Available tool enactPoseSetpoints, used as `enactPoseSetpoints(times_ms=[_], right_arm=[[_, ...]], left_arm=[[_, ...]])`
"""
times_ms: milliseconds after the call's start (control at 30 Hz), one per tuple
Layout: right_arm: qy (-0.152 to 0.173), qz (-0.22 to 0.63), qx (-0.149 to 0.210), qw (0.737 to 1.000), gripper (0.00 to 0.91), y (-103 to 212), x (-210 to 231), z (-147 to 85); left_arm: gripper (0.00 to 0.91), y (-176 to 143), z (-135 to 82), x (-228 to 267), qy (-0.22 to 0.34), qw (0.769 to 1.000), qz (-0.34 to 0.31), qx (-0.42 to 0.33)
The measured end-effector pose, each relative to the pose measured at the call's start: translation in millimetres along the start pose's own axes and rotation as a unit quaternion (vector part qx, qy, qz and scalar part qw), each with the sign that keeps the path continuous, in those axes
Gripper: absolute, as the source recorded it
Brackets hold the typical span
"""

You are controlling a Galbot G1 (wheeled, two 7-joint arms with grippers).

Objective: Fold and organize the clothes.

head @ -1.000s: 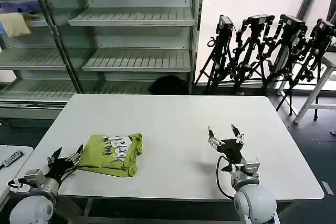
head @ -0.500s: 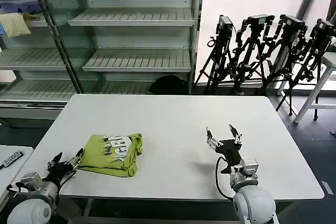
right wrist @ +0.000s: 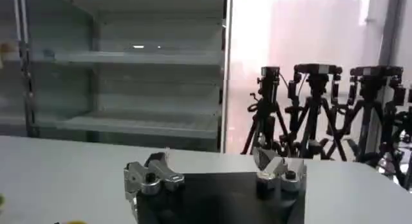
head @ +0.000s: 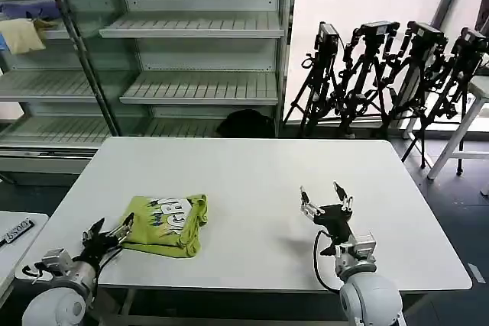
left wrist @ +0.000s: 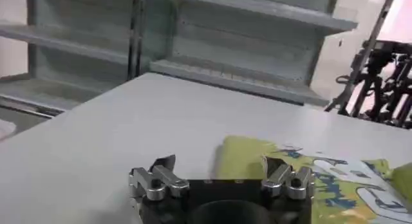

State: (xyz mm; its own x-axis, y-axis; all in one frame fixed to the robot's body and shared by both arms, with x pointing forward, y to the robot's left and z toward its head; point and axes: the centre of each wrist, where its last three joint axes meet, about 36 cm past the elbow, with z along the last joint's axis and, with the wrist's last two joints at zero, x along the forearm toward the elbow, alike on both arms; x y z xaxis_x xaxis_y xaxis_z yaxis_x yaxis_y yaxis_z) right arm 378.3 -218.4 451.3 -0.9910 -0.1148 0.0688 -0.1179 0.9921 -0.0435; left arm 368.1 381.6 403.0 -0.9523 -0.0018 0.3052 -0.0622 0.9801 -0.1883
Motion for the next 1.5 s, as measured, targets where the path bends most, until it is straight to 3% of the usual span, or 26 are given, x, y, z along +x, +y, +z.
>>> enactPoseSetpoints(times_ms=[133, 200, 233, 267, 333, 367, 433, 467, 500, 867, 1067, 1267, 1500], right_arm=[[0.0, 0.001, 0.002, 1.0, 0.907, -0.1, 0.4, -0.5], [0.0, 0.001, 0.003, 1.0, 0.907, -0.2, 0.3, -1.0], [-0.001, 0.001, 0.003, 1.0, 0.907, -0.2, 0.1, -1.3], [-0.001, 0.002, 0.004, 1.0, 0.907, -0.2, -0.1, -1.6], [-0.002, 0.001, 0.004, 1.0, 0.907, 0.2, -0.5, -1.9], [-0.002, 0.001, 0.004, 1.0, 0.907, 0.5, -0.9, -1.9], [-0.002, 0.001, 0.004, 1.0, 0.907, 1.1, -1.9, -1.8], [-0.002, 0.001, 0.004, 1.0, 0.907, 1.4, -2.4, -1.7], [-0.002, 0.001, 0.003, 1.0, 0.907, 1.6, -2.8, -1.6], [-0.001, 0.004, 0.003, 1.0, 0.907, 1.4, -6.6, -0.1], [0.001, 0.005, 0.005, 1.0, 0.907, -0.1, -7.5, 0.7], [0.001, 0.007, 0.006, 1.0, 0.907, -2.4, -8.6, 1.4], [0.001, 0.006, 0.005, 1.0, 0.907, -2.1, -10.3, 3.2]], left_arm=[[0.796, -4.5, 1.5, -4.4, 0.006, 1.0, 0.002, -0.007], [0.695, -6.0, 2.4, -6.4, 0.009, 1.0, 0.003, -0.012], [0.695, -6.5, 3.0, -7.3, 0.011, 1.0, 0.003, -0.013], [0.584, -6.8, 3.5, -8.2, 0.012, 1.0, 0.003, -0.014], [0.504, -6.9, 4.1, -9.7, 0.015, 1.0, 0.003, -0.014], [0.292, -6.9, 4.2, -10.5, 0.016, 1.0, 0.003, -0.014], [0.161, -6.6, 4.4, -11.8, 0.019, 1.0, 0.003, -0.013], [0.05, -6.3, 4.5, -12.4, 0.021, 1.0, 0.002, -0.012], [0.02, -6.1, 4.8, -12.5, 0.023, 1.0, 0.003, -0.011], [0.0, -7.6, 8.9, -13.1, 0.034, 0.999, 0.021, 0.022], [0.0, -5.5, 5.4, -13.5, 0.008, 1.0, 0.022, 0.02], [0.0, 11.7, -18.9, -13.0, -0.039, 0.999, 0.005, -0.011], [0.01, 44.5, -75.5, -6.5, -0.087, 0.992, -0.039, -0.083]])
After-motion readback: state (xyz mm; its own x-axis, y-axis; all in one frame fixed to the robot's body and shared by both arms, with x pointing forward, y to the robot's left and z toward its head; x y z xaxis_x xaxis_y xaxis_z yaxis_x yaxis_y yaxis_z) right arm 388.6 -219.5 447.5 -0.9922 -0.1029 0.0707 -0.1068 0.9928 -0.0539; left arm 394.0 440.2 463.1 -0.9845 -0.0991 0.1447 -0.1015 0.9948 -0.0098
